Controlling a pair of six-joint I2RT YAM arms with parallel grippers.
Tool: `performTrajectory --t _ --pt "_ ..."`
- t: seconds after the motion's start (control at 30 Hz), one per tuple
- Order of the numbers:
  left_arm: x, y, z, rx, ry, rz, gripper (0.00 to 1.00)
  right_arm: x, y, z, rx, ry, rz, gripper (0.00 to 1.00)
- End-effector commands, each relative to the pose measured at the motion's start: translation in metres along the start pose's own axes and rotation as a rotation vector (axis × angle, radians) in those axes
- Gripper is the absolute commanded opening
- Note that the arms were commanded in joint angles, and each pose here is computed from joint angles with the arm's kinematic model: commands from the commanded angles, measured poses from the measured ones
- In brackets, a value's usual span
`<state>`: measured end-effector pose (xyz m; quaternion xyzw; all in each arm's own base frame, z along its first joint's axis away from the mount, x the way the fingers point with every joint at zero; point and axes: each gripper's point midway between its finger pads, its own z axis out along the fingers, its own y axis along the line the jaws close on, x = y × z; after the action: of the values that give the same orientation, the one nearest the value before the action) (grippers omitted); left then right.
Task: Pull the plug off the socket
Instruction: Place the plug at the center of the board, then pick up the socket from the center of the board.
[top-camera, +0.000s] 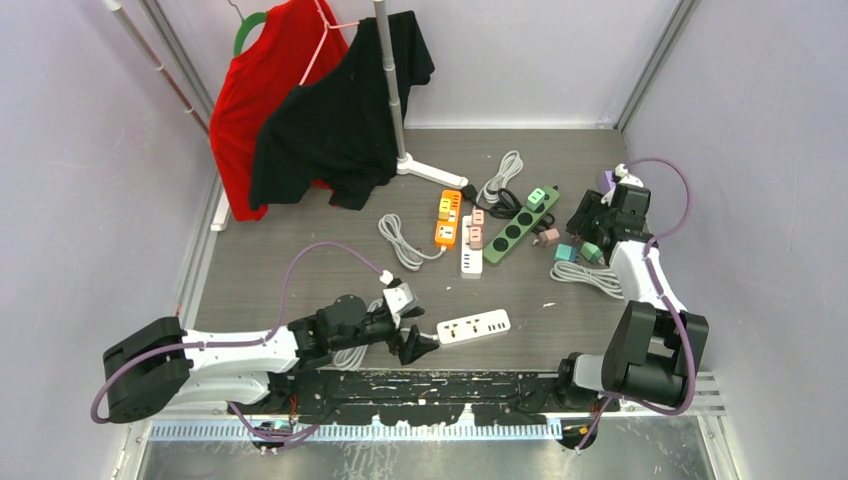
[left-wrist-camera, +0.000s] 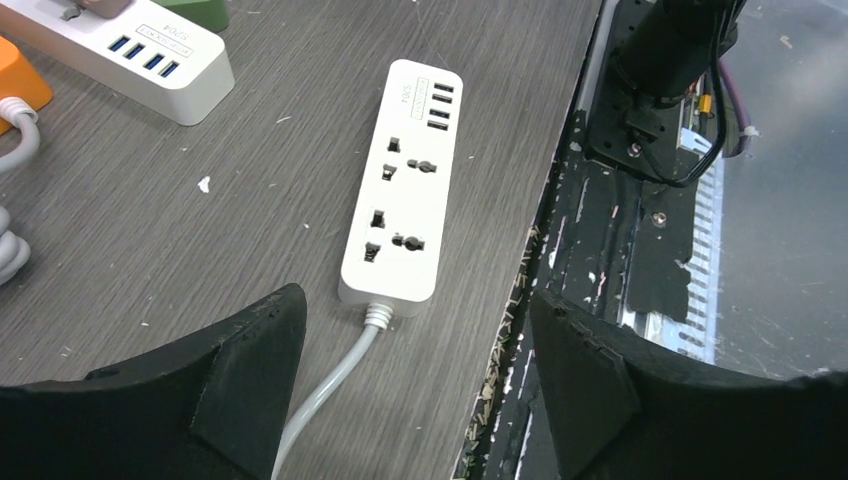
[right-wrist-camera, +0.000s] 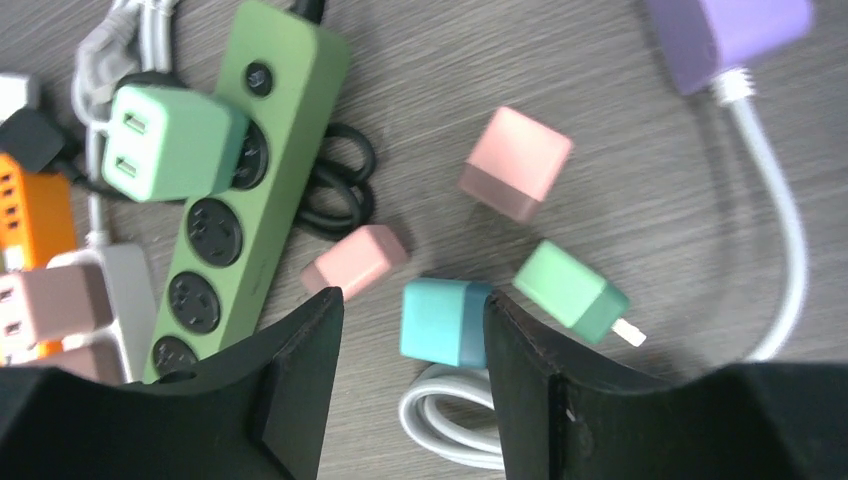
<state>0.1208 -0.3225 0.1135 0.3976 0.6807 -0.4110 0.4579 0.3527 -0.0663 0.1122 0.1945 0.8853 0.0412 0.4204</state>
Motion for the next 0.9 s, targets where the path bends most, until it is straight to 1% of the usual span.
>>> performTrajectory --t 0.0,0.1,0.2,0.27,0.3,0.33,0.37,0.4,0.63,0.8,0.87 --pt "-0.014 -0.005 -0.003 0.018 -0.048 -0.027 0.82 -0.026 0.037 -0.020 -0.208 -0.064 -0.091 0.59" --pt "-0.016 -0.005 -0.003 0.010 -0.052 -0.044 0.83 -0.010 0.082 -0.052 -0.508 -0.023 -0.238 0.62" --pt "-0.016 -0.002 -0.004 -0.009 -0.050 -0.061 0.86 0.011 0.119 -0.090 -0.819 -0.013 -0.335 0.63" --pt "-0.016 0.001 -0.004 -0.030 -0.044 -0.070 0.87 0.025 0.133 -0.111 -0.972 -0.017 -0.380 0.64" --pt "-0.016 0.004 -0.004 -0.044 -0.039 -0.076 0.87 0.032 0.137 -0.118 -1.019 -0.014 -0.400 0.66" --pt "-0.014 0.007 -0.004 -0.064 -0.027 -0.083 0.87 0.038 0.140 -0.123 -1.056 -0.022 -0.446 0.69" --pt "-0.013 0.009 -0.004 -0.077 -0.016 -0.087 0.90 0.046 0.143 -0.128 -1.091 -0.018 -0.490 0.71" --pt "-0.014 0.011 -0.004 -0.089 -0.009 -0.090 0.91 0.056 0.145 -0.132 -1.123 -0.007 -0.535 0.74" --pt "-0.010 0.025 -0.007 -0.174 0.078 -0.114 0.90 0.143 0.173 -0.155 -1.325 0.126 -0.962 0.87" --pt "-0.010 0.038 -0.018 -0.264 0.127 -0.141 0.89 0.189 0.182 -0.151 -1.349 0.201 -1.164 0.93" --pt "-0.009 0.043 -0.024 -0.302 0.141 -0.158 0.89 0.201 0.186 -0.148 -1.341 0.224 -1.234 1.00"
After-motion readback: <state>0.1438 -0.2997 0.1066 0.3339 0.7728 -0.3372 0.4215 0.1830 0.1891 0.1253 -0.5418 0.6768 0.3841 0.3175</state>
